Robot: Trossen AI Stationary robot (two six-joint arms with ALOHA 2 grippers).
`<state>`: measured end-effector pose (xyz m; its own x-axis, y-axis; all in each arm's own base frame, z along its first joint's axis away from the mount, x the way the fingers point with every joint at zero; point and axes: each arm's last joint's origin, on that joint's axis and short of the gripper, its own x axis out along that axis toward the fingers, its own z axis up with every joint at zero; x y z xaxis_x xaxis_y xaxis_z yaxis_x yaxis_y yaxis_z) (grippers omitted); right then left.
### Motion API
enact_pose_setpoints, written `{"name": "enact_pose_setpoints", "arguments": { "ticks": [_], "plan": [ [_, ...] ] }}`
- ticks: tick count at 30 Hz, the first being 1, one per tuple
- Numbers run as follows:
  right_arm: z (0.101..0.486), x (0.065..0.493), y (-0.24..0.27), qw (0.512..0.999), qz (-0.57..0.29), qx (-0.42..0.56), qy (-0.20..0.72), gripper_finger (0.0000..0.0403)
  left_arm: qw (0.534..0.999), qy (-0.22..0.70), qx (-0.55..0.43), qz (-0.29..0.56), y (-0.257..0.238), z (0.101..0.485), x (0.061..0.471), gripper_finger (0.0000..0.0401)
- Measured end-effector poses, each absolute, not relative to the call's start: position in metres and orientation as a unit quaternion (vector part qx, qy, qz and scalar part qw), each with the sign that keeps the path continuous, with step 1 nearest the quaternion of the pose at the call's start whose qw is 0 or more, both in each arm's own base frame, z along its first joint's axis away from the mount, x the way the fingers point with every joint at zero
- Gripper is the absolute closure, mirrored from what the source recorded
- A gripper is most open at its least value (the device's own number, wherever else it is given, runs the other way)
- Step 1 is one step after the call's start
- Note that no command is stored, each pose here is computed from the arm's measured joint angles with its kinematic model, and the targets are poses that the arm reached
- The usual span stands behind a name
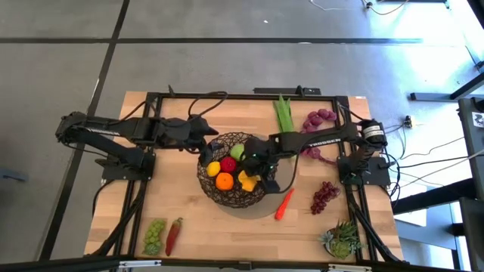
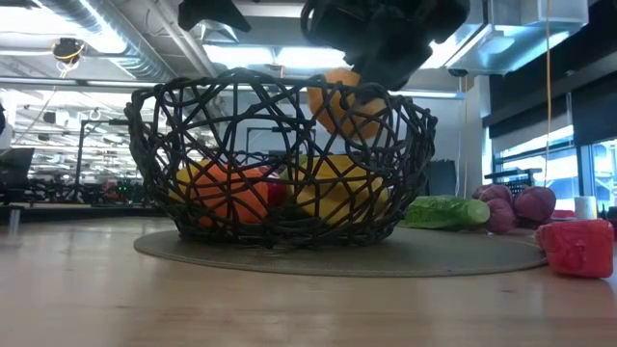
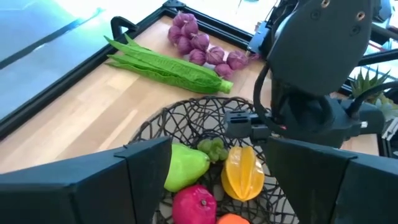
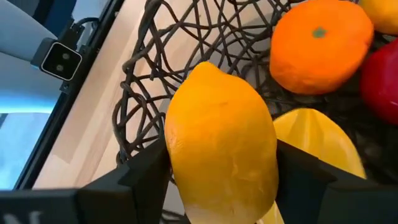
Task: Build produce basket
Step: Put the lemon into the wire basket
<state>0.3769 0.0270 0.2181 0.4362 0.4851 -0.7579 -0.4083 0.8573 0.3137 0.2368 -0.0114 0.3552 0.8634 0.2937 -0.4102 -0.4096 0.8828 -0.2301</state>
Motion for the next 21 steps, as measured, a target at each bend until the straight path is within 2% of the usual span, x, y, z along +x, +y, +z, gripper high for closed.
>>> {"name": "enact_pose_setpoints", "arguments": {
  "ticks": [10, 21],
  "plan": [
    [0.206, 0.382, 0.030, 0.832, 0.317, 0.060, 0.451, 0.0193, 0.952, 0.186, -0.157, 0.184, -0.012, 0.355, 0.237, 0.0148],
    [0.197, 0.389, 0.031, 0.831, 0.345, 0.060, 0.433, 0.0165, 0.953, 0.186, -0.156, 0.184, -0.012, 0.355, 0.237, 0.0148]
  ]
}}
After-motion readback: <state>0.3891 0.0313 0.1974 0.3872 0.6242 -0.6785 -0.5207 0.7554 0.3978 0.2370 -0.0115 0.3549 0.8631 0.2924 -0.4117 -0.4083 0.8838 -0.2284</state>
